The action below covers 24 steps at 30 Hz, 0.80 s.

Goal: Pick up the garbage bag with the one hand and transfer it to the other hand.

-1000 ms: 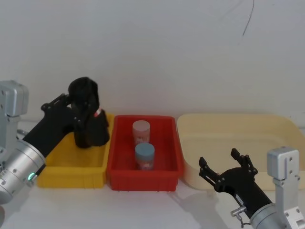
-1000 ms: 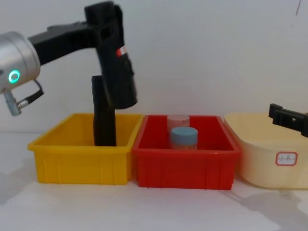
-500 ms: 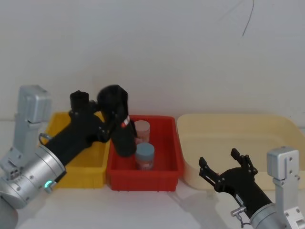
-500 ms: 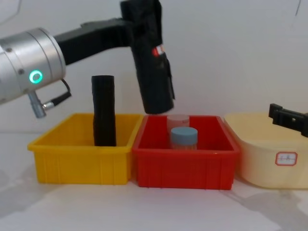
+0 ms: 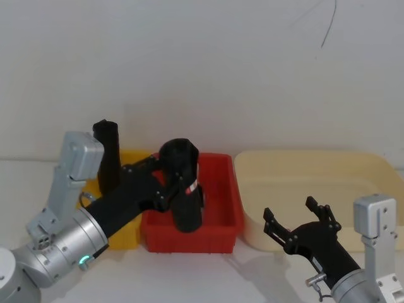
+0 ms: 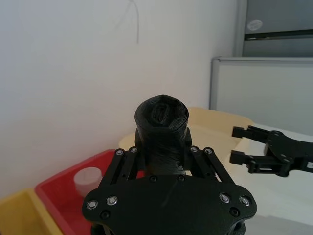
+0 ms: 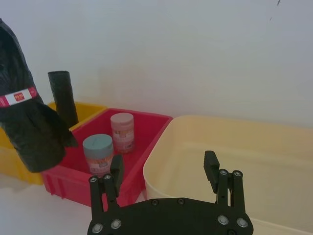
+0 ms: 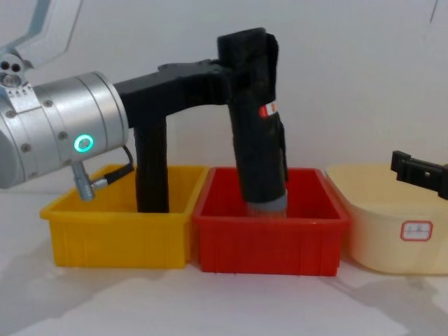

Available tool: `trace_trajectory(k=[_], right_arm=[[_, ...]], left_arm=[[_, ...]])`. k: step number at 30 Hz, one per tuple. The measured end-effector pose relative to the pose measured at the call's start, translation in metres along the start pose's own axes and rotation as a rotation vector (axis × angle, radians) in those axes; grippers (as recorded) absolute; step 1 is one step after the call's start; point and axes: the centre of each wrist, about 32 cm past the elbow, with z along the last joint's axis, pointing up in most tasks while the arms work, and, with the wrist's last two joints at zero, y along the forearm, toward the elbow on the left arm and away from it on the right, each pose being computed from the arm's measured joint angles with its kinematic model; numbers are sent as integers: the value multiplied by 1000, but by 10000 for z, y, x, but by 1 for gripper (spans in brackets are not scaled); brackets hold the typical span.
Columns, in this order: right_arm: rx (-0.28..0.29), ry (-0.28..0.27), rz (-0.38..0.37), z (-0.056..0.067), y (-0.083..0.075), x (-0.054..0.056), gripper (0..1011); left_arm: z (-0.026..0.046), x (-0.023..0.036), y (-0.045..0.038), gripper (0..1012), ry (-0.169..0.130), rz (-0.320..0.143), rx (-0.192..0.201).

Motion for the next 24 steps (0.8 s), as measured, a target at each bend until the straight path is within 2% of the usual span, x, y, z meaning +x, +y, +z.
trace_trajectory(k=[12,19,24], right_arm=[[-5,-6,5,8,-2,1,1004],[-34,-38,53,45,-20,10,1005],[-74,-74,116,92,-45,23,1005]], left_arm=[[-39,-59,-63,378,7,-47,11],[-48,-77,-81,378,9,-61,13],[-52,-84,-89,378,10,-66,14]])
